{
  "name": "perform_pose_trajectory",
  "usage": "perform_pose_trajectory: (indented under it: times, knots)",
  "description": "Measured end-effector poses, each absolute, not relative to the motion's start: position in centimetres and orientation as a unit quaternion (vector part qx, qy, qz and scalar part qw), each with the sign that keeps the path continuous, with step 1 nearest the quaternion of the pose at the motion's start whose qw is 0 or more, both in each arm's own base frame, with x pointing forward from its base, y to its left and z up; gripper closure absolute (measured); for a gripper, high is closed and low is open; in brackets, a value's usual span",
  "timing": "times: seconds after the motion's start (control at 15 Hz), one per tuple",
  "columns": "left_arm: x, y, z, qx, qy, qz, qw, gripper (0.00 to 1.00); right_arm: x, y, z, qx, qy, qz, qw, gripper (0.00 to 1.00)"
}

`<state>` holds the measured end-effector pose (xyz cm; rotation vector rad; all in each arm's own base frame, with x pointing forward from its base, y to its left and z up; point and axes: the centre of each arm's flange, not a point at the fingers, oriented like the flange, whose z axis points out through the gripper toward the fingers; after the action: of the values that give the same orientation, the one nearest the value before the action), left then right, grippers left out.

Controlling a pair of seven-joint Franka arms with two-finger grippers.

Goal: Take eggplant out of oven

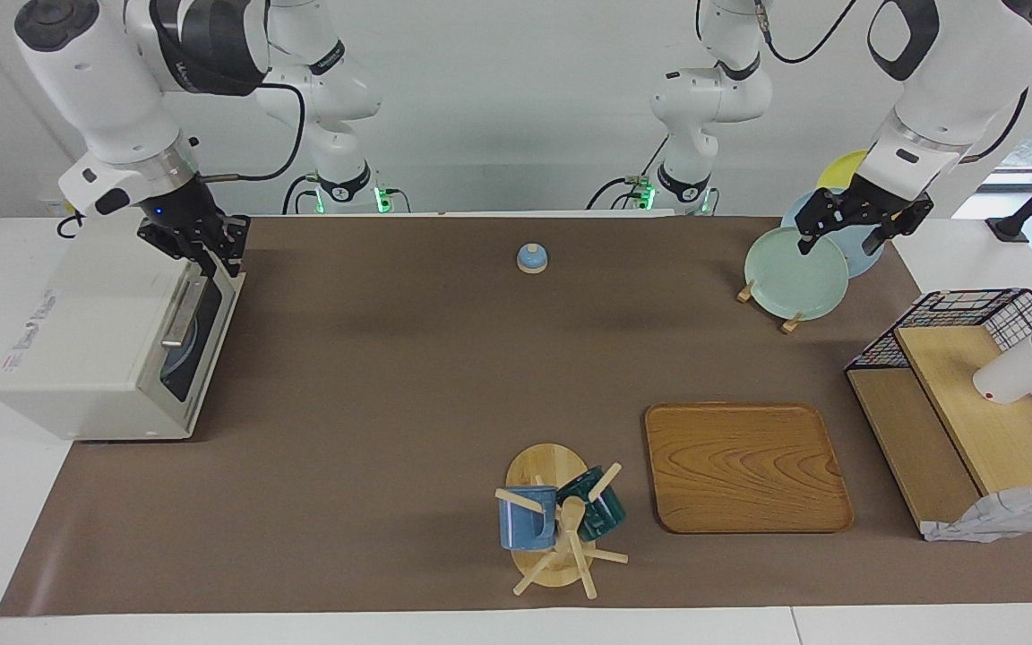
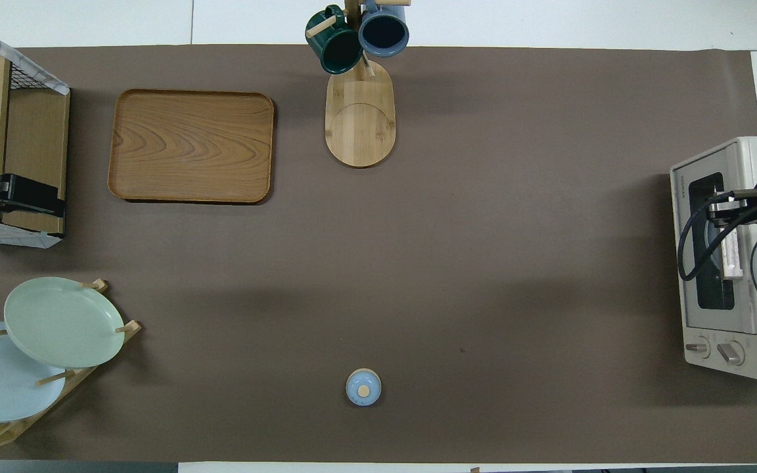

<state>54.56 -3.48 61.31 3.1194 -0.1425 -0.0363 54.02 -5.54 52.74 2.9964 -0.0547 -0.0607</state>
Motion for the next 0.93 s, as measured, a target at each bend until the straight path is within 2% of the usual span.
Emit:
perform_pose_trajectory:
  times: [0.4,0.93]
  knots:
    - [54.6,-3.5,61.3,0.999,-0.046,-0.012,0.009,0.0,53.0,-8.1,47.8,0.992,-0.012,-0.04,0.117,0.99]
    - [54.6,-3.5,61.3,0.999,-0.046,-0.012,0.009,0.0,52.5,-7.7,46.4,0.993,-0.01,-0.041,0.108,0.99]
